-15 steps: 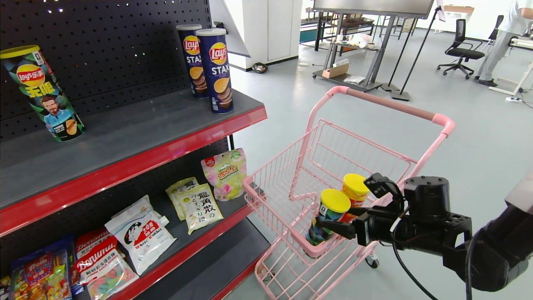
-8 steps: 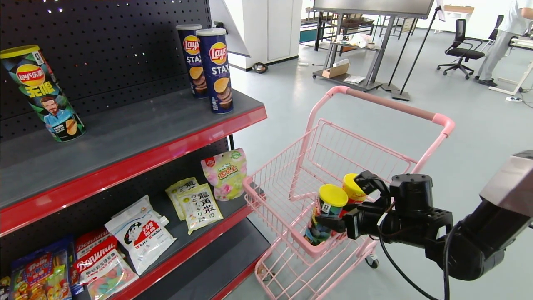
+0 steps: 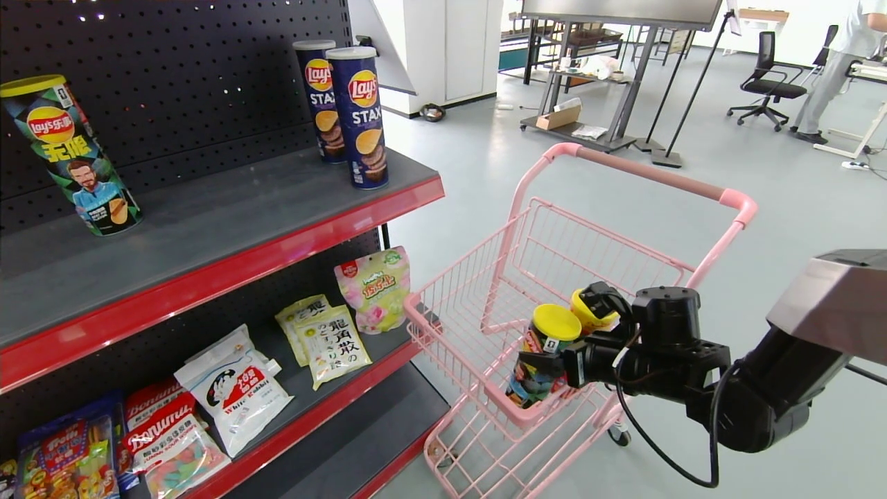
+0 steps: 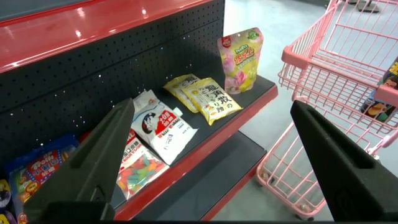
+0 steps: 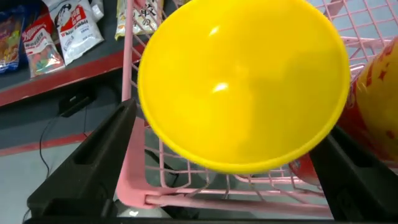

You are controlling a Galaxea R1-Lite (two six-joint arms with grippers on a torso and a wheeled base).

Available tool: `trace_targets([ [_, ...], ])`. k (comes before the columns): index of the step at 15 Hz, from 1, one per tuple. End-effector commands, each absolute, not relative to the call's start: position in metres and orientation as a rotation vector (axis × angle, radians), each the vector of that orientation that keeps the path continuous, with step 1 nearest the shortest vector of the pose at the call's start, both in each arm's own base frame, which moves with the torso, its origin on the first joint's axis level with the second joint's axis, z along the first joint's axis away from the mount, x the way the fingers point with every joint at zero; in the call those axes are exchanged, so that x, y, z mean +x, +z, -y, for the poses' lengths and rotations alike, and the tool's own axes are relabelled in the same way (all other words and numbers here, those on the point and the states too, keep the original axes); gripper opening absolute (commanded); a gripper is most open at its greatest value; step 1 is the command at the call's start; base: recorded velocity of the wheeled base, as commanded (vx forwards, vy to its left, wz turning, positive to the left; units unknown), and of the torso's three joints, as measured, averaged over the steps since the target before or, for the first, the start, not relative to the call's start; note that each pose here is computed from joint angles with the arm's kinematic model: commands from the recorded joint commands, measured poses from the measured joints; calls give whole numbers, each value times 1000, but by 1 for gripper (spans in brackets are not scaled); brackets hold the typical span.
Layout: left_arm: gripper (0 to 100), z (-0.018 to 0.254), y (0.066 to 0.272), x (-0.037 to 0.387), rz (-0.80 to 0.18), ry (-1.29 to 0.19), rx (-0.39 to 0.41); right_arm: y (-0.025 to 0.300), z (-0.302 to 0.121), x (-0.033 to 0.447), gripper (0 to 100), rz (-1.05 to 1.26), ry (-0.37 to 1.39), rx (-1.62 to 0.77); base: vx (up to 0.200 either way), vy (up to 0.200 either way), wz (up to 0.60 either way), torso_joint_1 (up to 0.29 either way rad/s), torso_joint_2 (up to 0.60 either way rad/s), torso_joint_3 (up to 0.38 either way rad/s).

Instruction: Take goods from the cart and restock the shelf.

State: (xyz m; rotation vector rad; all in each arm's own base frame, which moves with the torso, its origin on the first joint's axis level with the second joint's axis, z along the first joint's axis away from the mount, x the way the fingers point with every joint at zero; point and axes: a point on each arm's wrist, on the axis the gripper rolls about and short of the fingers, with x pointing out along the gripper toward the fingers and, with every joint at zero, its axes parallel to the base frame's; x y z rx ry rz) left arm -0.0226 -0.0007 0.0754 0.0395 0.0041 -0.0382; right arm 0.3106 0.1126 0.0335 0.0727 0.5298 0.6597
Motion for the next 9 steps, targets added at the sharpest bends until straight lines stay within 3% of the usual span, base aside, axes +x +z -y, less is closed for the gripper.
trace_targets([
  [1,100,1,75,-23,-4,-37,40,31,-114,315,100,-528,660,75,0,0,0,0,0,0],
  [9,100,1,75,-23,-4,-38,40,27,-118,327,100,-518,639,85,0,0,0,0,0,0],
])
